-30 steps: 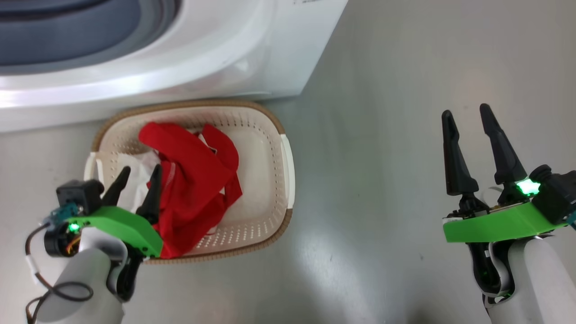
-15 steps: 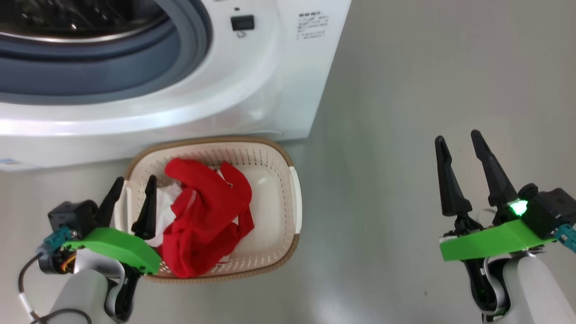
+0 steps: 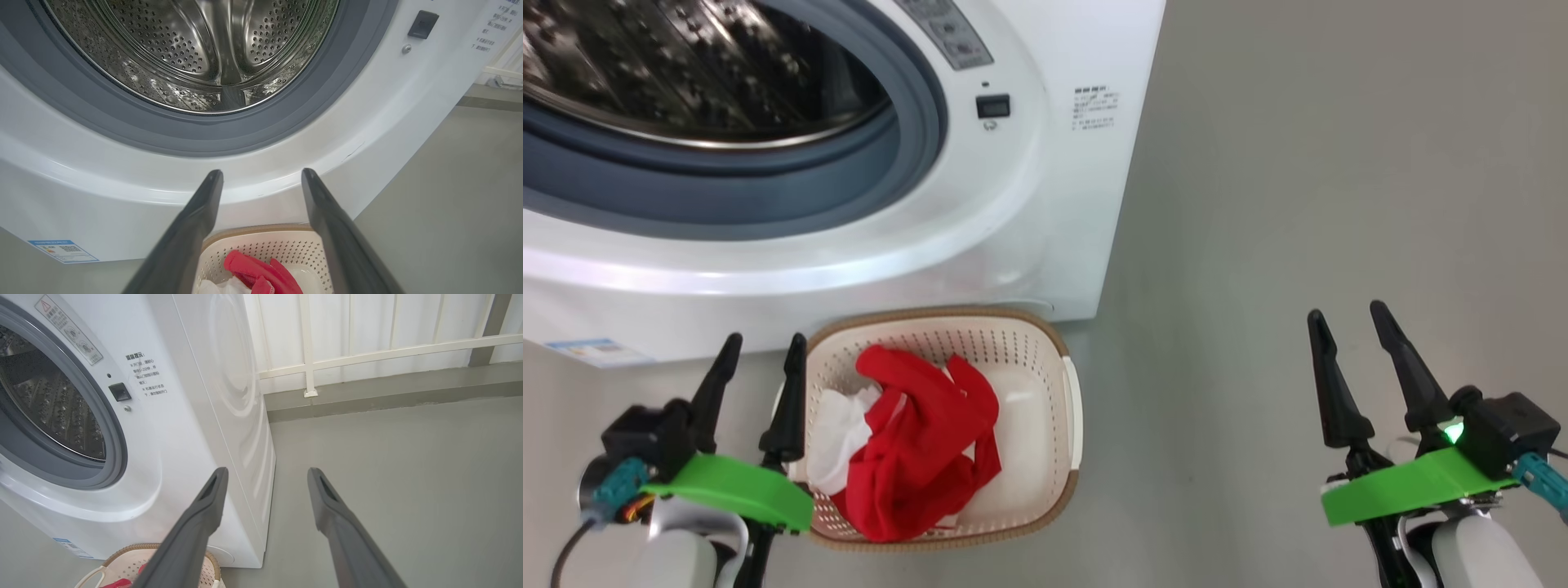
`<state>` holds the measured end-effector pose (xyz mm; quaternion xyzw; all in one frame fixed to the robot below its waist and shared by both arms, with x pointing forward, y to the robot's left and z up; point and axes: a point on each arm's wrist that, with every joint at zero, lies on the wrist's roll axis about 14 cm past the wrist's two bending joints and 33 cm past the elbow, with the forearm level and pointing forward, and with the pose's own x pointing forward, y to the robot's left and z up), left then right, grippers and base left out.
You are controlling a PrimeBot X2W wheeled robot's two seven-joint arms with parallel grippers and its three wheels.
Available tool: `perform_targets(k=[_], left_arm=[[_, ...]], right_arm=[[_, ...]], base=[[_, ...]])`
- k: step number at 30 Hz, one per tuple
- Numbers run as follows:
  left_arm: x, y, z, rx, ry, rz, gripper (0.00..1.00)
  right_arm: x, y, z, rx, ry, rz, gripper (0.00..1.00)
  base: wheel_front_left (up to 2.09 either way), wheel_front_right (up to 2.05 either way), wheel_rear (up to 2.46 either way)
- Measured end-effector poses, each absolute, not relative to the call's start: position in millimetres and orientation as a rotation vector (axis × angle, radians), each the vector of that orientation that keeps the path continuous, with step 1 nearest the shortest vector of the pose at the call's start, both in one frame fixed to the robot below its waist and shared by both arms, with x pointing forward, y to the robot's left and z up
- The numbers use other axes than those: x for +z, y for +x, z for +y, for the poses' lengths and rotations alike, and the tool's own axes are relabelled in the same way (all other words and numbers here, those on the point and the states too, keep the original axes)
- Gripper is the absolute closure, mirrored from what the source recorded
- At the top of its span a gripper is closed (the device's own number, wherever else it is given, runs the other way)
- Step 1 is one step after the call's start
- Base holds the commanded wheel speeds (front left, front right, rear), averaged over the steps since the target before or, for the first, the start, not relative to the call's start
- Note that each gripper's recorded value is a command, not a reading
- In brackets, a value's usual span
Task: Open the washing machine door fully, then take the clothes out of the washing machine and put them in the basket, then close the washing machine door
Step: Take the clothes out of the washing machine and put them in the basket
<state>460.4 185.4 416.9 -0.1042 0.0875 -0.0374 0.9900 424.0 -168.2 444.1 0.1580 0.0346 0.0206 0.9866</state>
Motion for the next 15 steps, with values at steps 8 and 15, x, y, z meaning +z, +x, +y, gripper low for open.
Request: perform_targets(k=[8, 15], left_arm=[[449.3, 441.0, 191.1, -0.064, -0.188, 0.085, 0.00], [461.8, 416.7, 198.2, -0.037, -0.186, 0.047, 0.00]], right_arm=[[453.0, 405.6, -175.4, 0.021, 0.315, 0.055, 0.00], [455.5, 388.9, -177.7, 0.013, 0.316, 0.057, 0.00]], base=[[0.00, 0.00, 0.00], [0.00, 0.00, 0.00]])
